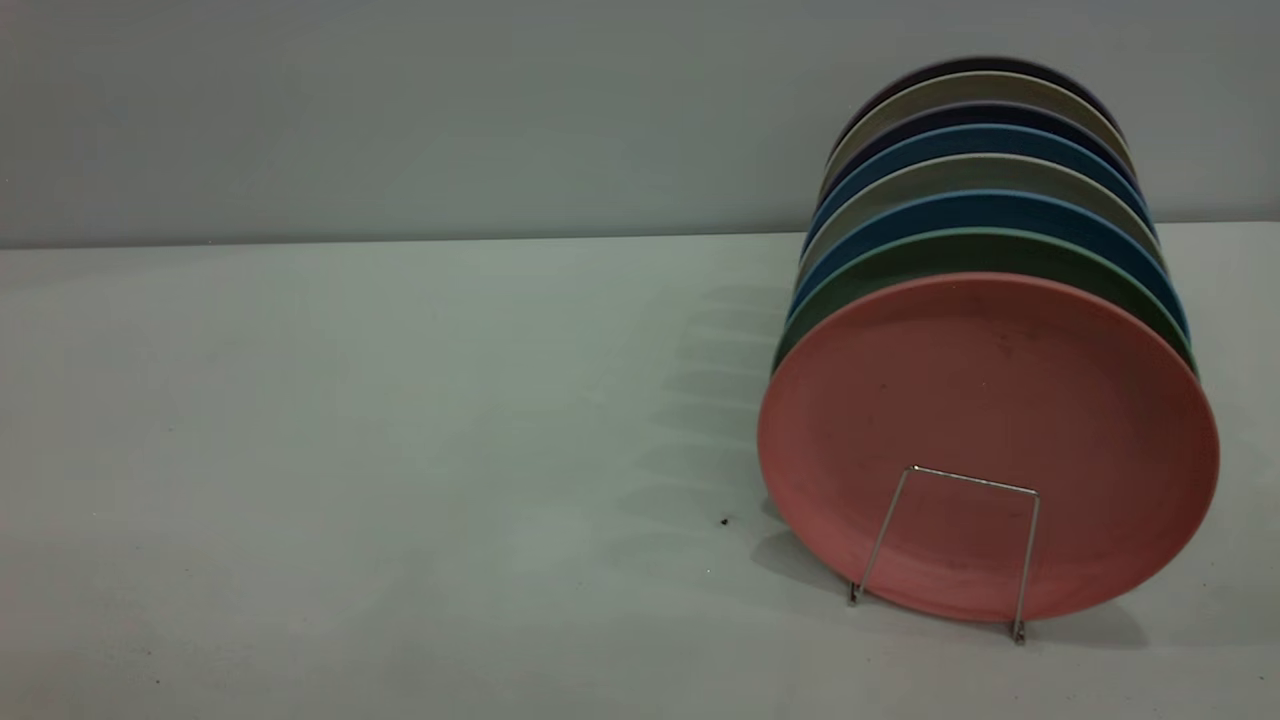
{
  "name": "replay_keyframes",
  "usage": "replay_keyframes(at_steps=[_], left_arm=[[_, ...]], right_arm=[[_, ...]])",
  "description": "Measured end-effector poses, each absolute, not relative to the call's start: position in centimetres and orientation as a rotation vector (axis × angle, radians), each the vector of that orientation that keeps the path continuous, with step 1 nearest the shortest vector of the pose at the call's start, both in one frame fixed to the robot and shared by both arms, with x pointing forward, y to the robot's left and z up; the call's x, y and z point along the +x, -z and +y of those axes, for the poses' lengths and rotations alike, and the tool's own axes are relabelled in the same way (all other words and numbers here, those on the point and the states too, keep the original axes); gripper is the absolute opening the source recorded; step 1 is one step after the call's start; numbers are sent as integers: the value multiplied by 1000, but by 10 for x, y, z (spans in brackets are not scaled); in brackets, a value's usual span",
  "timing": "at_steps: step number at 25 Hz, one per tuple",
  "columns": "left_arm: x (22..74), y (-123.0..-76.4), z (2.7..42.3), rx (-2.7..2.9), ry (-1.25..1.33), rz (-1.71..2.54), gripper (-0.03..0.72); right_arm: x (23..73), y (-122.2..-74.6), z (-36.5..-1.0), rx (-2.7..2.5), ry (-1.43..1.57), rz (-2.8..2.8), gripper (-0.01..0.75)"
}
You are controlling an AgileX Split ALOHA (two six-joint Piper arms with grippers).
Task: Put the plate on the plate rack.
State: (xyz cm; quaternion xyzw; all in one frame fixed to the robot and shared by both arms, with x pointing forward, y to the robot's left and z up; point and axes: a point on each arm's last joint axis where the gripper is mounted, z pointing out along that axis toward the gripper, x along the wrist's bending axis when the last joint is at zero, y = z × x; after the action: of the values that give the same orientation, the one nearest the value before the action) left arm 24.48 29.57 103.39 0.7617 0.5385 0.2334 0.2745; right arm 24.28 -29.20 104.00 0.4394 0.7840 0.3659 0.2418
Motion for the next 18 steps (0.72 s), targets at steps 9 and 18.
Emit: replay_keyframes(at_steps=[9,18], left_arm=[[229,-1033,297,1881,-776,1543,454],[222,-1032,297,1843,-819,1518,454]], right_arm=[[233,-1040,-295,1432,-916,1806,297],[230,-1040,-294,1471,-897,1734,297]])
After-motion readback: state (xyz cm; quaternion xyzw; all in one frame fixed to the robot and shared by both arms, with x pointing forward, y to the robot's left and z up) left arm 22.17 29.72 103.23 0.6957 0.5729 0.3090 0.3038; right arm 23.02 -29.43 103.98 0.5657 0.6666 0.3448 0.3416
